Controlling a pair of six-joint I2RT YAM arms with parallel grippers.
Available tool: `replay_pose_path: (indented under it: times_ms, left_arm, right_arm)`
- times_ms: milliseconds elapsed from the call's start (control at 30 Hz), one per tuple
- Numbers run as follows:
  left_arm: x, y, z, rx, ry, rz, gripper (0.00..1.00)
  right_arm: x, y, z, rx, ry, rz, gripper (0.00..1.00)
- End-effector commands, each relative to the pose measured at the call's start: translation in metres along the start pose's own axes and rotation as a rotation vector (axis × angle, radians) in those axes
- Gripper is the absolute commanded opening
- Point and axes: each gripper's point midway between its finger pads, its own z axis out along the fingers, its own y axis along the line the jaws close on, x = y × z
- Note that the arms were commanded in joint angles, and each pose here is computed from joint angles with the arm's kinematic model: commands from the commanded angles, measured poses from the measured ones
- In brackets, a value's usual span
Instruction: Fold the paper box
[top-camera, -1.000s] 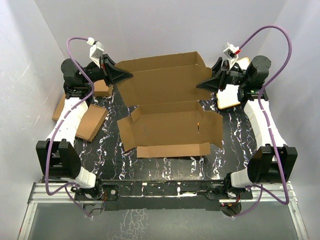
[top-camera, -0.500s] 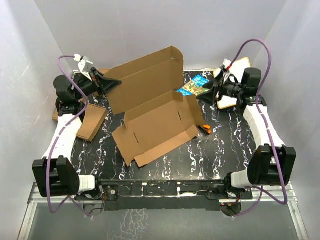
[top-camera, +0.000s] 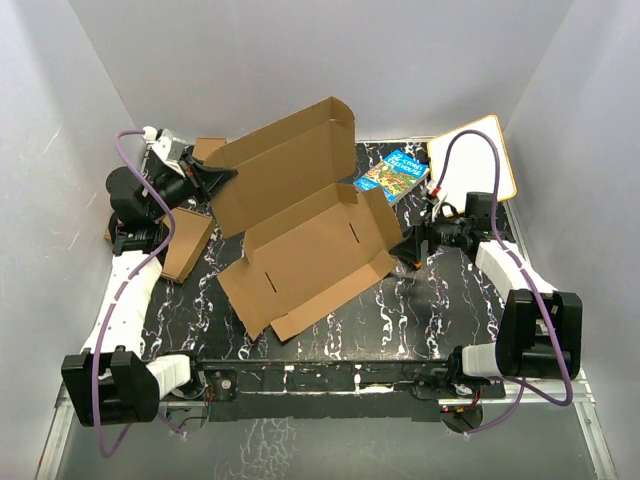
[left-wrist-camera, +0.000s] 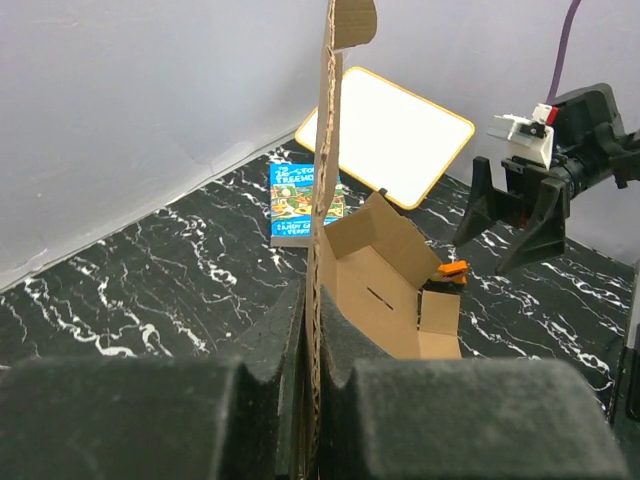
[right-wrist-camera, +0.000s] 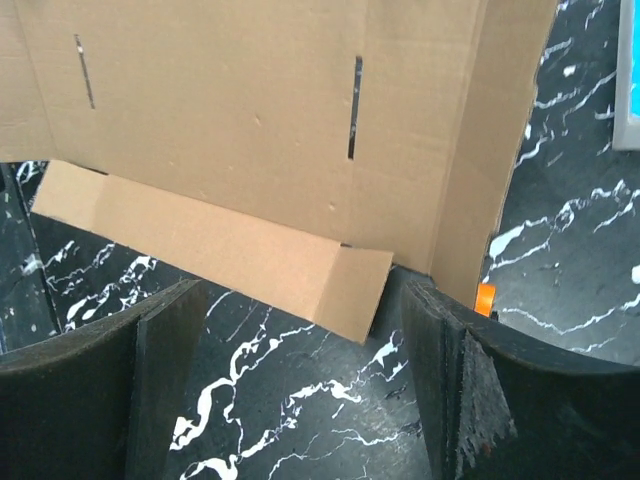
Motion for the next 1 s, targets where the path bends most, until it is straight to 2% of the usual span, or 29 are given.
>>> replay_pose_path:
  times_ms: [0,67,300,333,467,633,867,967]
  left_arm:
    - [-0.003,0.001,-0.011,-0.089,-0.015,0.049,0.00]
    - [0.000,0.001,-0.015,-0.114,-0.020,0.046,0.00]
    - [0.011,0.001,-0.025,-0.172,-0.016,0.036,0.00]
    - [0.014,0.002,-0.026,-0.182,-0.008,0.033,0.00]
    - [0.019,0.009,-0.031,-0.239,0.004,0.011,0.00]
    - [0.004,0.013,-0.031,-0.282,-0.031,-0.065,0.00]
    - [-0.056,0.013,-0.025,-0.308,-0.179,-0.143,0.00]
    - [-0.083,0.011,-0.024,-0.303,-0.249,-0.171,0.00]
  right_arm:
    - [0.013,-0.014,0.006,0.066,0.039,-0.036,0.82]
    - [0.022,-0.019,0.012,0.084,0.067,-0.006,0.78]
    - [0.042,-0.033,0.025,0.155,0.141,0.057,0.52]
    - [0.043,-0.033,0.026,0.156,0.144,0.065,0.51]
    - [0.038,-0.026,0.027,0.111,0.129,0.072,0.52]
    - [0.012,-0.009,0.021,0.012,0.058,0.047,0.55]
    - [-0.019,-0.003,-0.007,-0.038,-0.073,0.081,0.57]
    - [-0.037,-0.015,-0.016,0.036,-0.125,0.096,0.59]
